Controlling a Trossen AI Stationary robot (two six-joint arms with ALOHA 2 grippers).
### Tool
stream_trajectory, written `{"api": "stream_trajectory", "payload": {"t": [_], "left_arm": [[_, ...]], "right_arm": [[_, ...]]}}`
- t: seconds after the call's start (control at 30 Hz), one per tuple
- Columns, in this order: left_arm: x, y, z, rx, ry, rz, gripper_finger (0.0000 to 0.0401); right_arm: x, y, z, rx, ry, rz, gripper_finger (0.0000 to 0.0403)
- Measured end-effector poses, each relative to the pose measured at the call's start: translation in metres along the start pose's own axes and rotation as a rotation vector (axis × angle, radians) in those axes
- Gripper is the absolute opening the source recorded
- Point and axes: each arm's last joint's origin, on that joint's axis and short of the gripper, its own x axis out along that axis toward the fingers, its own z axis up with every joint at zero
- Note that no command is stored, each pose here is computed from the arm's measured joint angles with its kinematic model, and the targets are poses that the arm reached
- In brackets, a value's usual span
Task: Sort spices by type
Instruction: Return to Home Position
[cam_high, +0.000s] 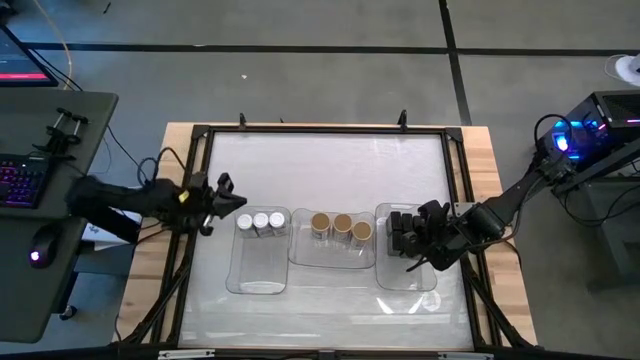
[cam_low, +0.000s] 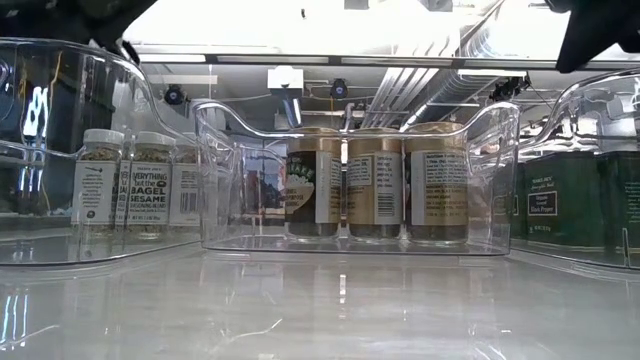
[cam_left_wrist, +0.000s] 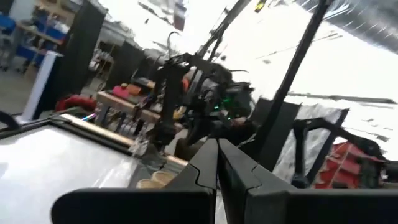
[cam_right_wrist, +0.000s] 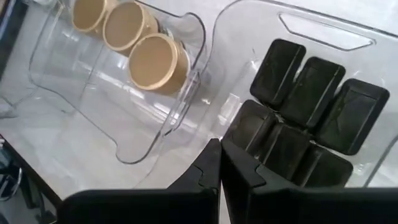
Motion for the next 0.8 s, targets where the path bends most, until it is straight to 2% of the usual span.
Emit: {"api": "stream_trajectory", "payload": {"t": [0.23,0.5,0.63,0.8], "left_arm": [[-0.007,0.011,-0.032,-0.046,0.036,-0.01,0.0],[-0.007,0.01,-0.031,-0.051,0.027,-0.014,0.0],[-0.007,0.011,-0.031,-0.053,0.03,-0.012,0.0],[-0.007,0.011,-0.032,-0.048,0.037,-0.009,0.0]], "right_arm": [[0.0,0.0,0.001,-0.008,-0.043,0.006,0.0],[-0.004,-0.01,0.004,-0.131,-0.074,0.028,0.0],[-0.016,-0.031,0.019,-0.159,-0.168,0.113,0.0],[-0.027,-0.069,0.039,-0.21,-0.329,0.305,0.0]]}}
